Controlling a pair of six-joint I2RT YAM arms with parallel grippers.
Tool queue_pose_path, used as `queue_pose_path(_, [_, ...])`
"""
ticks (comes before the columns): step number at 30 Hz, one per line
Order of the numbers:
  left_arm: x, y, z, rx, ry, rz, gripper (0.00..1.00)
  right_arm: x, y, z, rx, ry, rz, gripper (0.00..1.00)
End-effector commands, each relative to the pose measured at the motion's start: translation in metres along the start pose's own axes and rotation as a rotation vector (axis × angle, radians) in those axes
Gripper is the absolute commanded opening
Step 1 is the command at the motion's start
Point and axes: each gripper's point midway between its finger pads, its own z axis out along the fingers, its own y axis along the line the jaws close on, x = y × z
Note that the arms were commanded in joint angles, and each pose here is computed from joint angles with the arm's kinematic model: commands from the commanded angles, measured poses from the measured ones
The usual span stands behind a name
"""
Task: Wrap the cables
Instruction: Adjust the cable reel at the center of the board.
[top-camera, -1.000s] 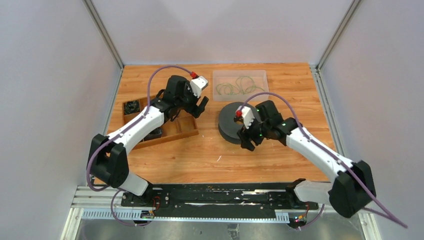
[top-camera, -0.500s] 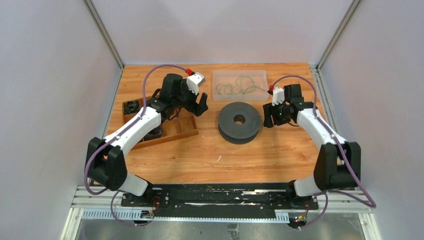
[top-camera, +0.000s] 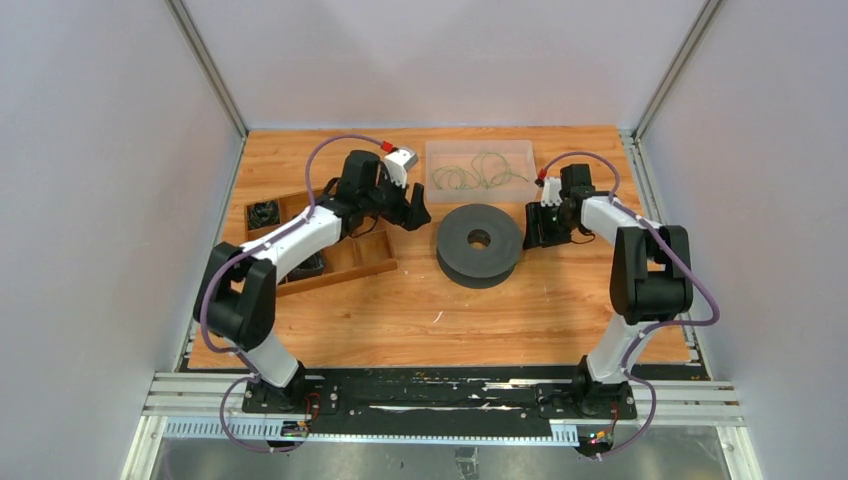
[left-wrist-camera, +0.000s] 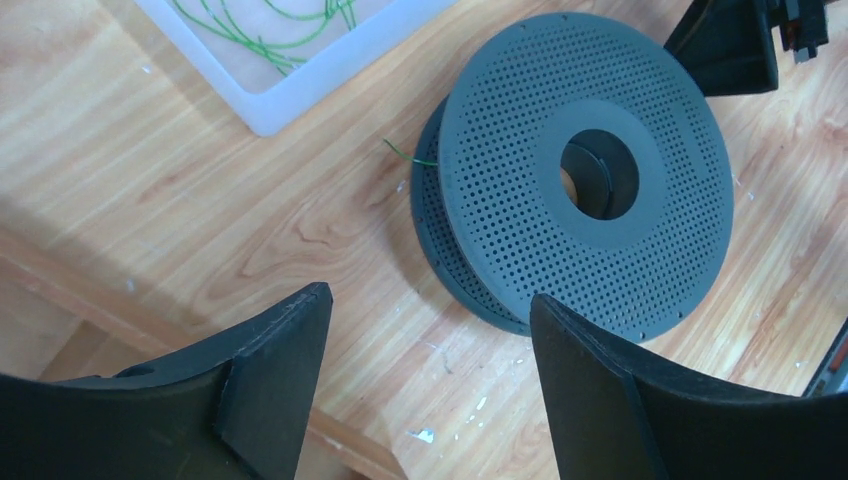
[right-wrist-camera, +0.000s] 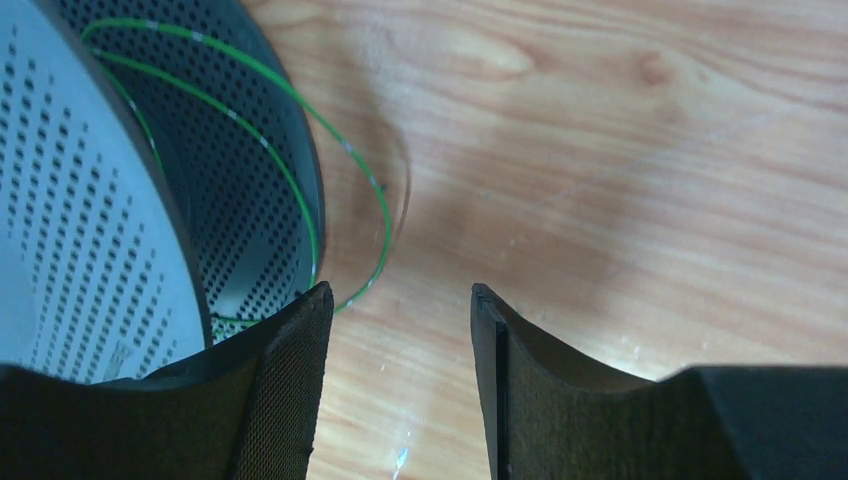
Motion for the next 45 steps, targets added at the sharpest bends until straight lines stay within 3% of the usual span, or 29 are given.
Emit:
queue_pose_path(1, [0.001, -0.007, 0.025, 0.054, -0.004, -0.092, 0.77, -0.016, -0.004, 0.012, -0.025, -0.032, 0.022, 0.52])
queue_pose_path(6, [0.015, -0.005, 0.044, 0.066, 0.033, -0.150, 0.76, -0.014, -0.001, 0.027, -0.062, -0.027, 0.043, 0.44])
queue_pose_path(14, [0.029, -0.013, 0.067, 0.070, 0.052, -0.226, 0.74, -0.013, 0.016, 0.034, -0.131, -0.030, 0.071, 0.13])
queue_pose_path(18, [0.037, -0.019, 0.075, 0.085, 0.071, -0.251, 0.73, -0.018, 0.024, 0.033, -0.175, -0.048, 0.077, 0.05])
queue_pose_path(30, [0.045, -0.040, 0.081, 0.147, 0.088, -0.252, 0.69, -0.029, 0.047, 0.039, -0.279, -0.064, 0.089, 0.02])
queue_pose_path(45, [0.050, -0.049, 0.083, 0.166, 0.102, -0.235, 0.67, -0.019, 0.067, 0.049, -0.346, -0.028, 0.104, 0.08])
